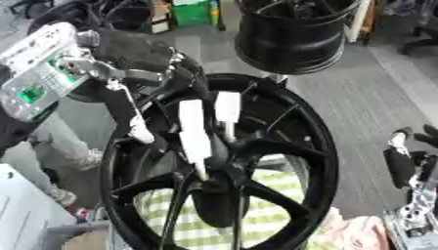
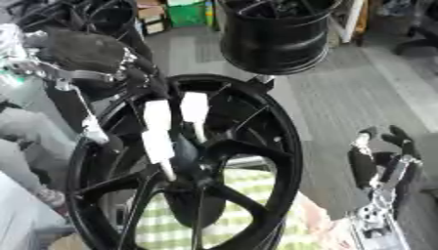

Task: Pull the pin out of the wheel hub.

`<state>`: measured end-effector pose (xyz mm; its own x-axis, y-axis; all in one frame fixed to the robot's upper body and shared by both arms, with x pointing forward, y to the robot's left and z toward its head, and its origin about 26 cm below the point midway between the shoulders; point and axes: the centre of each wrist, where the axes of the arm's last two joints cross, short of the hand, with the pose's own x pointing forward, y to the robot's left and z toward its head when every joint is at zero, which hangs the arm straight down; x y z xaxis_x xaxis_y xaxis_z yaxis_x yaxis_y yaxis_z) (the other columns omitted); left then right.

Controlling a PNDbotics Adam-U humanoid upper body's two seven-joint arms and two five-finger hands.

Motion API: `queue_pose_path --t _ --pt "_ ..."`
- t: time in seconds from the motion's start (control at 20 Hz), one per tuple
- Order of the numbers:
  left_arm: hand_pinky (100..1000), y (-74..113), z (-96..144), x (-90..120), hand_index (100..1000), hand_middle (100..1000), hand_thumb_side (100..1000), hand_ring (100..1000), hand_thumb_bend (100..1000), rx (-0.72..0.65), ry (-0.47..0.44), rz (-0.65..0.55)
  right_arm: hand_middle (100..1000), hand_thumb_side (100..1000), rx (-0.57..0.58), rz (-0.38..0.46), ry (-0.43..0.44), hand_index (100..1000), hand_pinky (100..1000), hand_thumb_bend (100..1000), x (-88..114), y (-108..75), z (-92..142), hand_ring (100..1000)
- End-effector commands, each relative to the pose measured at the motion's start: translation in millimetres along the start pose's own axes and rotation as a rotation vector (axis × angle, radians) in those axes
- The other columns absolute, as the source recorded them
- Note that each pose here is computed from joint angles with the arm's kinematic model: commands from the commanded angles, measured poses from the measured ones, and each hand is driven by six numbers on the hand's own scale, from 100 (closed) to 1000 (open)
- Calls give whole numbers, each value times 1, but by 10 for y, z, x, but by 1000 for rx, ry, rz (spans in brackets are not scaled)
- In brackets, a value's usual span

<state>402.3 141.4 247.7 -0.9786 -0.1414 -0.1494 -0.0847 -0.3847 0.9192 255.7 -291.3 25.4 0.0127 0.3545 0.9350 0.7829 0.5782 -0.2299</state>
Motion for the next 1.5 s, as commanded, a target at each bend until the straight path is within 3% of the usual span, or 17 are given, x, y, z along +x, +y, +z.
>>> queue_pose_path --t 0.05,0.5,1.05,1.5 --pt "630 50 60 -8 867 780 461 466 583 -363 -247 -254 651 384 -7 2 -31 794 505 130 37 -22 -61 408" --pt "603 90 -103 159 863 778 432 402 547 -345 -326 -282 650 385 -6 -3 -30 794 505 129 32 -12 -58 408" --pt "512 5 -169 190 838 740 409 248 532 -382 -330 -291 650 386 -3 -4 -29 794 506 128 27 -8 -52 409" --pt "486 -102 -204 201 815 706 394 208 545 -426 -323 -293 649 386 -3 -4 -29 794 506 128 27 -8 -53 408"
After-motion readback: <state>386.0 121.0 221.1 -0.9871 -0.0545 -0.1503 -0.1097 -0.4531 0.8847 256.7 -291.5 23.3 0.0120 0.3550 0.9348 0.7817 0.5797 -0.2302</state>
